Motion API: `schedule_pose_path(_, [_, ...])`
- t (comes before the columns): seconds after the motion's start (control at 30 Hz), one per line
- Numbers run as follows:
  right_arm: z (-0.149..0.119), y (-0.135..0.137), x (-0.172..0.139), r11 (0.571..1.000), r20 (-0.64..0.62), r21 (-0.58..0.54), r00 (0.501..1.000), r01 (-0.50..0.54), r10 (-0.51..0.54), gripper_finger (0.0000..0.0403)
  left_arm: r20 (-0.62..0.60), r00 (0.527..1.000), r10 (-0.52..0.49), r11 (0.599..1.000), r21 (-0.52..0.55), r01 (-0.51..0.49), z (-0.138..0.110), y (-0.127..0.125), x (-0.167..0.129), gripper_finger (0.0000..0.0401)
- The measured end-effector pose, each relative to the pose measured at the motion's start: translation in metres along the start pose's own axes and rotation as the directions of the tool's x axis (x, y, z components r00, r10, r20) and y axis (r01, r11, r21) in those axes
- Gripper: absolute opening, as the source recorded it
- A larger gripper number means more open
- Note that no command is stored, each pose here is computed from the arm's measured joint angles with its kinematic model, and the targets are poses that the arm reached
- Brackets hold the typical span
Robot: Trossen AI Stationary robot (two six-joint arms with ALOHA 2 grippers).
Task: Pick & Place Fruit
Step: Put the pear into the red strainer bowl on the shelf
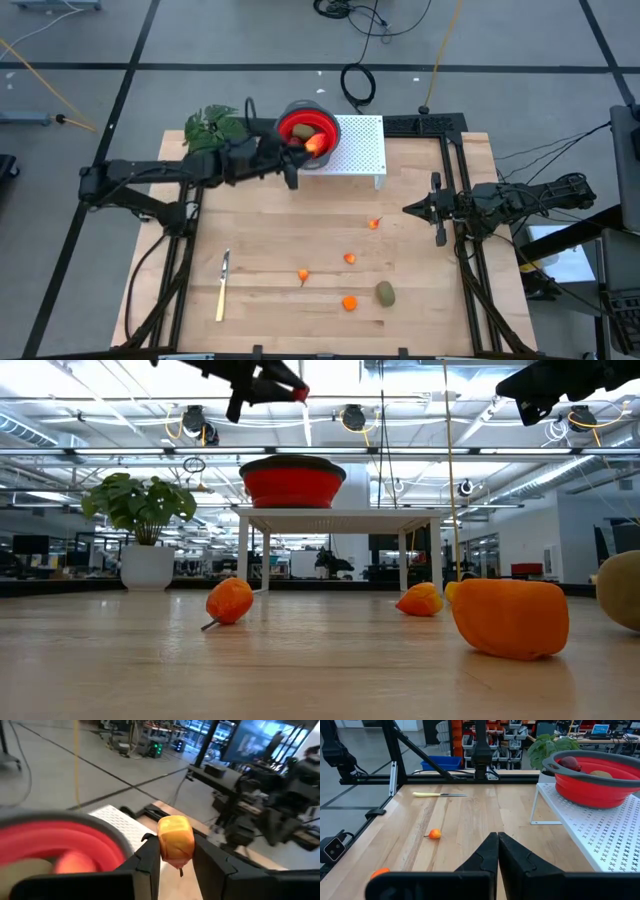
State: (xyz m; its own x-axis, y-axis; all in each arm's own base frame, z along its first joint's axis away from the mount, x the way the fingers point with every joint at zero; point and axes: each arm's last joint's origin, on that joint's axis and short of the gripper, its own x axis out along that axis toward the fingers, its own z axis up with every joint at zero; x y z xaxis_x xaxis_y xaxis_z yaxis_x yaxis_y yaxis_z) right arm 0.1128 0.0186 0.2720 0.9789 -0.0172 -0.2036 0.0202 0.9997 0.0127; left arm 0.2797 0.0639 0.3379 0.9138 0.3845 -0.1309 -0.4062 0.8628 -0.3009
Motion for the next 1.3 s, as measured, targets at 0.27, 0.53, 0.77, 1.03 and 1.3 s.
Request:
schedule_pose_path(0.27, [0.0,0.0,0.0,1.0,0.0,0.0,1.0,0.0,0.0,0.0004,0.006,0.999,0.049,0.997,0.053,-0.049,0.011,0.038,0.007,0.0093])
schedule_pose_path(0.53, [0.0,0.0,0.0,1.0,0.005,0.004,1.0,0.004,-0.004,0.0004,-0.045,0.994,0.098,0.987,0.133,-0.091,0.004,0.064,0.022,0.0093])
schedule_pose_path(0.77, [0.0,0.0,0.0,1.0,0.004,0.008,1.0,0.004,-0.004,0.0004,-0.126,0.97,0.207,0.95,0.262,-0.169,-0.004,0.079,0.022,0.0093])
schedule_pose_path(1.03, [0.0,0.0,0.0,1.0,0.004,0.008,1.0,0.003,-0.004,0.0004,-0.161,0.93,0.33,0.911,0.312,-0.269,-0.006,0.092,0.018,0.0093])
schedule_pose_path(1.3, [0.0,0.0,0.0,1.0,0.004,0.005,1.0,0.004,-0.004,0.0004,-0.153,0.917,0.368,0.904,0.289,-0.315,-0.003,0.1,0.015,0.0093])
